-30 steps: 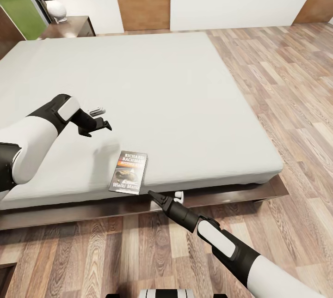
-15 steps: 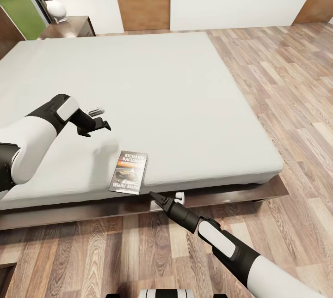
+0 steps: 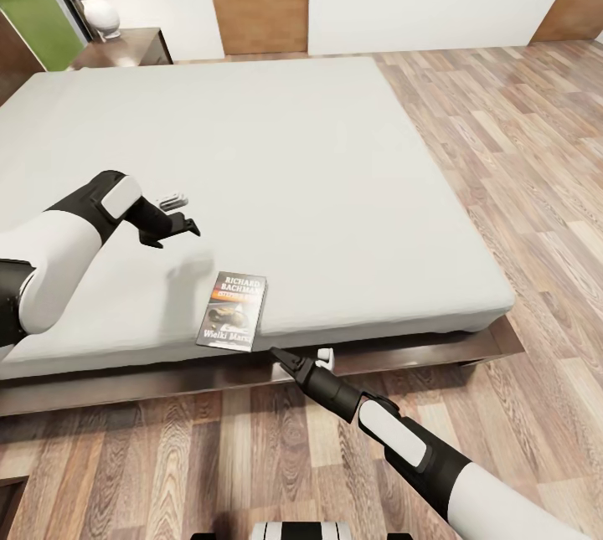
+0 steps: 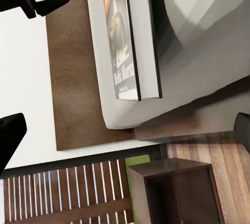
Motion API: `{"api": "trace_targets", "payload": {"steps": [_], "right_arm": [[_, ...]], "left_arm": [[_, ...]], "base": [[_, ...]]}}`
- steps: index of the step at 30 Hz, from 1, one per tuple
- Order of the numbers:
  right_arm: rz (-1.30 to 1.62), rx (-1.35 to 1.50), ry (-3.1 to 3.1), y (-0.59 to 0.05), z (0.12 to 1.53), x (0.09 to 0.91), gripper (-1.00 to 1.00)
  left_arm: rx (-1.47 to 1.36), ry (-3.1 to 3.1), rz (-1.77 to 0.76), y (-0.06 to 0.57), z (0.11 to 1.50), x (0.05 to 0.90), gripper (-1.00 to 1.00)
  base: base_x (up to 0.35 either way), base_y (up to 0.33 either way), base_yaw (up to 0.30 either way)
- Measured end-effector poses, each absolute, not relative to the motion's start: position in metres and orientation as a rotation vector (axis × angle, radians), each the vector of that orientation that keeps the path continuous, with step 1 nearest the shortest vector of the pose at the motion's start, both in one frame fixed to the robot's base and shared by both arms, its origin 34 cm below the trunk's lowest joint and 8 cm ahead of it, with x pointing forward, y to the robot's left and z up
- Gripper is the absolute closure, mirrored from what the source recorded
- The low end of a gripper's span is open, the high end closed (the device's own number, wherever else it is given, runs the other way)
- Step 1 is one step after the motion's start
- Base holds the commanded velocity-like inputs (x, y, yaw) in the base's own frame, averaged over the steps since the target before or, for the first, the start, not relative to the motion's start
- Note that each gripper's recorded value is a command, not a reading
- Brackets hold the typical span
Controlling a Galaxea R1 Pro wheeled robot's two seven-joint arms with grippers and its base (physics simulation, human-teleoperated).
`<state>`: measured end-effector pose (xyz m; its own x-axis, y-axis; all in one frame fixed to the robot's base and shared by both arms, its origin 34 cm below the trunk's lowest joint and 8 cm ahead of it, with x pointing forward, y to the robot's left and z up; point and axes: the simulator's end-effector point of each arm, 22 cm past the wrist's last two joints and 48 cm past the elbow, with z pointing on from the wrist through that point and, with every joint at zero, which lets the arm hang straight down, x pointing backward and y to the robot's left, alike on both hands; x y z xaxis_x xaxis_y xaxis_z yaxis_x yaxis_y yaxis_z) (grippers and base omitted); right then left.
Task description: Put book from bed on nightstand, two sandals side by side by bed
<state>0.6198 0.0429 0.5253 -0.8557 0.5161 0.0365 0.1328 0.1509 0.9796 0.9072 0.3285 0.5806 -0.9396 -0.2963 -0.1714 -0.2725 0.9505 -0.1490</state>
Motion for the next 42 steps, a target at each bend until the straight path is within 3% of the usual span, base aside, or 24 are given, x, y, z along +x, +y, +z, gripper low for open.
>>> {"api": "trace_targets", "payload": {"steps": [17, 42], "right_arm": [[1.779, 0.622, 2.111, 0.051, 0.531, 0.619, -1.00], [1.791, 0.618, 2.103, 0.055, 0.520, 0.617, -1.00]], "left_arm": [[-0.562, 2.852, -0.330, 0.328, 0.590, 0.915, -1.00], [-0.576, 2.847, -0.346, 0.328, 0.577, 0.914, -1.00]], "base": [[0.000, 0.000, 0.000], [0.000, 0.000, 0.000]]}}
